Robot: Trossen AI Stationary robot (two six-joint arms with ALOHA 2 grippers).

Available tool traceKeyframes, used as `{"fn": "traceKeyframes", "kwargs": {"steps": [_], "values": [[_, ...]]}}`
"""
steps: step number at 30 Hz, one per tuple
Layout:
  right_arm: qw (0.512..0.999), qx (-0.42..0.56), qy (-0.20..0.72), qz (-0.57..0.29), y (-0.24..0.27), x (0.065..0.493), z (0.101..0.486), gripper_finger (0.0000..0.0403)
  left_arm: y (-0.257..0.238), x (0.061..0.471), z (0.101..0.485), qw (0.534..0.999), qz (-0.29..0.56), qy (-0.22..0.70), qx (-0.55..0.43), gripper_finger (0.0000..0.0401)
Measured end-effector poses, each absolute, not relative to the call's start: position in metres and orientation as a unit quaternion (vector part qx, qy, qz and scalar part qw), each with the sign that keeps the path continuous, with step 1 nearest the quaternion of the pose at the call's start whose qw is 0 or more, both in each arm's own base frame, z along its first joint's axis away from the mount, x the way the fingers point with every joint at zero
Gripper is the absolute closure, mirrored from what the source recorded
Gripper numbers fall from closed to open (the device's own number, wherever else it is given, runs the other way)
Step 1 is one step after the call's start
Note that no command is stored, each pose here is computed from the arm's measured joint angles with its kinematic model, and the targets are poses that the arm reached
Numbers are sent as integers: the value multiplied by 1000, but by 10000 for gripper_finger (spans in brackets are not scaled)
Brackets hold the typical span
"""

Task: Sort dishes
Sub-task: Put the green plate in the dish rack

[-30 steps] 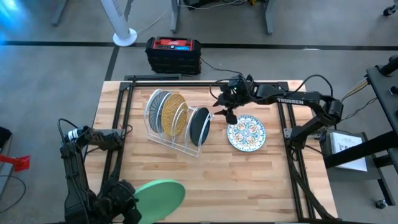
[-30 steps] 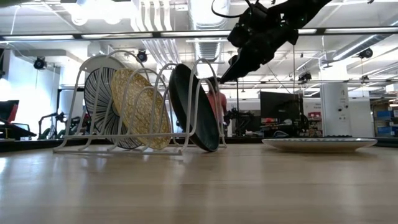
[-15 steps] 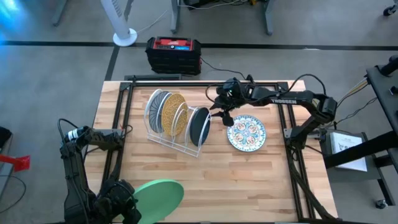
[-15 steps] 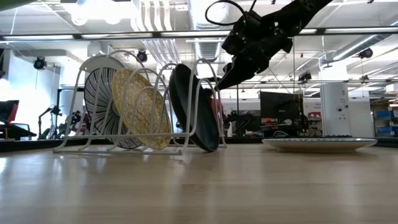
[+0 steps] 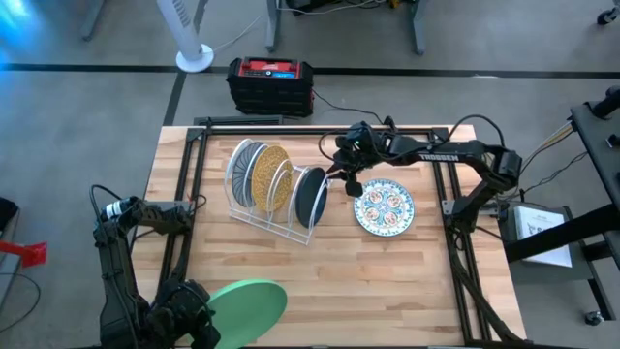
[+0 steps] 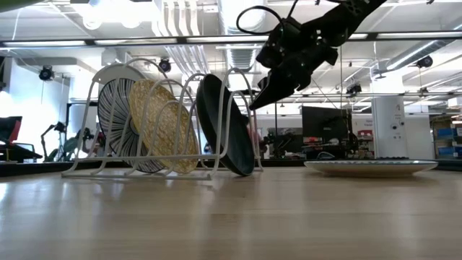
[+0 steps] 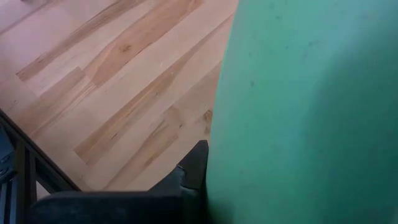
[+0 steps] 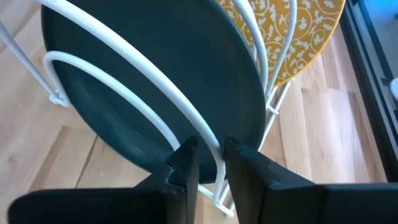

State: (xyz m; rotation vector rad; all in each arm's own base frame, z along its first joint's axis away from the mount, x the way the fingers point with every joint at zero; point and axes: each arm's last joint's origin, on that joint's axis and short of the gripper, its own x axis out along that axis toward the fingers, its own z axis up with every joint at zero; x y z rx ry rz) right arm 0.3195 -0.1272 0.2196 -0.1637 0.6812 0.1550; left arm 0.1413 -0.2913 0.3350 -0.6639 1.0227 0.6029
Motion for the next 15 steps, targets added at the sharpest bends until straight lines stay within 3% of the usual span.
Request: {"fn": "traceKeyframes", "kwargs": {"steps": [8,15], "values": [[935,-88,335,77,-128,320,219,370,-291,141,335,777,280,472,-308,358],[934,-91,338,78,-128,319,219,371,-291,141,335,776,281,472,-310,358]]}}
